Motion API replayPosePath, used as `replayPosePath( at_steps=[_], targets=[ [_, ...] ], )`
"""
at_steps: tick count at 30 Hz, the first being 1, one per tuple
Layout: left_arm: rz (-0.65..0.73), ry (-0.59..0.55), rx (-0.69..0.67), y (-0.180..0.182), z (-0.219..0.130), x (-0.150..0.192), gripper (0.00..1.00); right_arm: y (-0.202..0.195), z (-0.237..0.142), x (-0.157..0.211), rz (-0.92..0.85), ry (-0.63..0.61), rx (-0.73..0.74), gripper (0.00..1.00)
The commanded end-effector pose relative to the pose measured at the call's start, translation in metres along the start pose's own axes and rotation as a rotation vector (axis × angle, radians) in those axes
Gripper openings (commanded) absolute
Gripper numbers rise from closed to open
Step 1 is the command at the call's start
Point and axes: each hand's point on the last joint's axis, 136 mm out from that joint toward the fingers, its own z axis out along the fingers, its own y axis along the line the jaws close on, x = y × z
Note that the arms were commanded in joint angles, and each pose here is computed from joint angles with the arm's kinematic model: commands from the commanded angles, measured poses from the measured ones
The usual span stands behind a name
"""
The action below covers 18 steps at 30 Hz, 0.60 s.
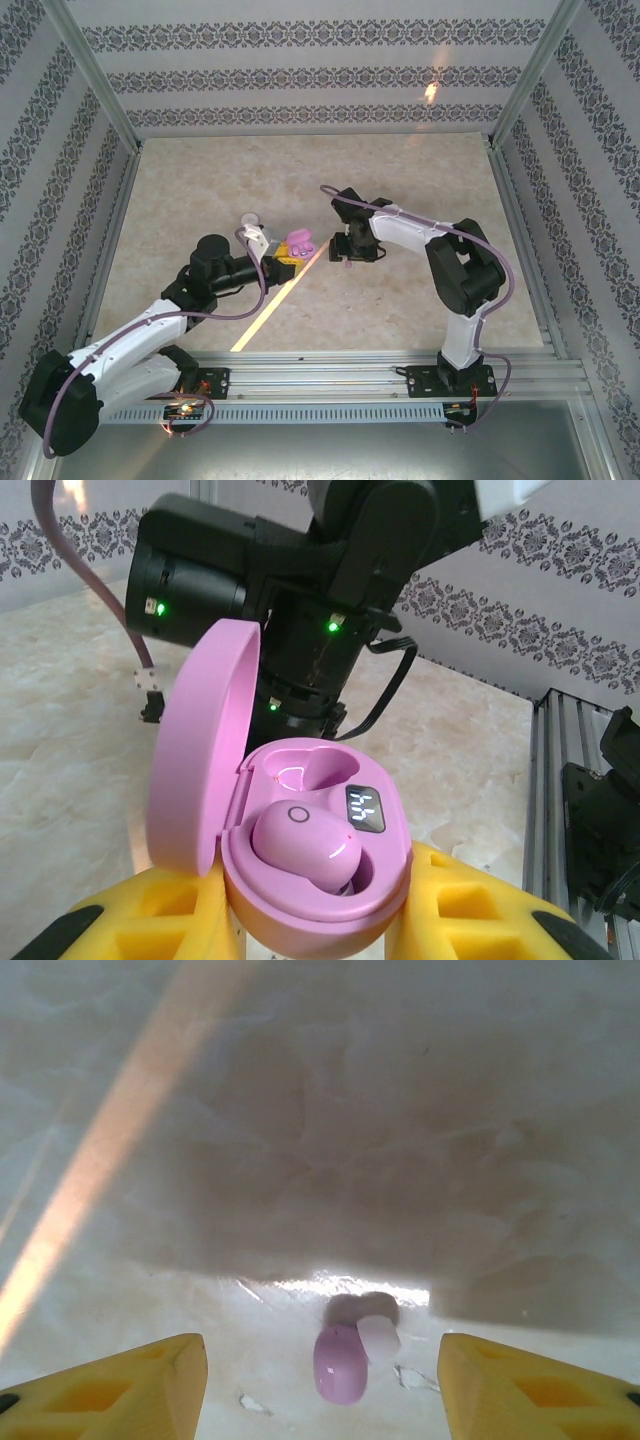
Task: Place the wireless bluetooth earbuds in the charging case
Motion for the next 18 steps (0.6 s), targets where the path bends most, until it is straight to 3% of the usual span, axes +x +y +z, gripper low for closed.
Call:
replayPosePath(
  at_steps=[1, 8, 18],
  targets=[
    [0.023, 0.016, 0.005, -0.006, -0.004, 0.006, 0.04, 0.012, 0.011, 0.002, 0.008, 0.036, -0.029, 0.63],
    [0.029, 0.013, -0.01, -0.008, -0.011, 0.007, 0.04, 0.038, 0.018, -0.003, -0.163, 0.041, -0.032, 0.63],
    [0.037, 0.013, -0.021, -0.008, -0.014, 0.006, 0.04, 0.077, 0.015, 0.021, -0.341, 0.058, -0.041, 0.62]
  ],
)
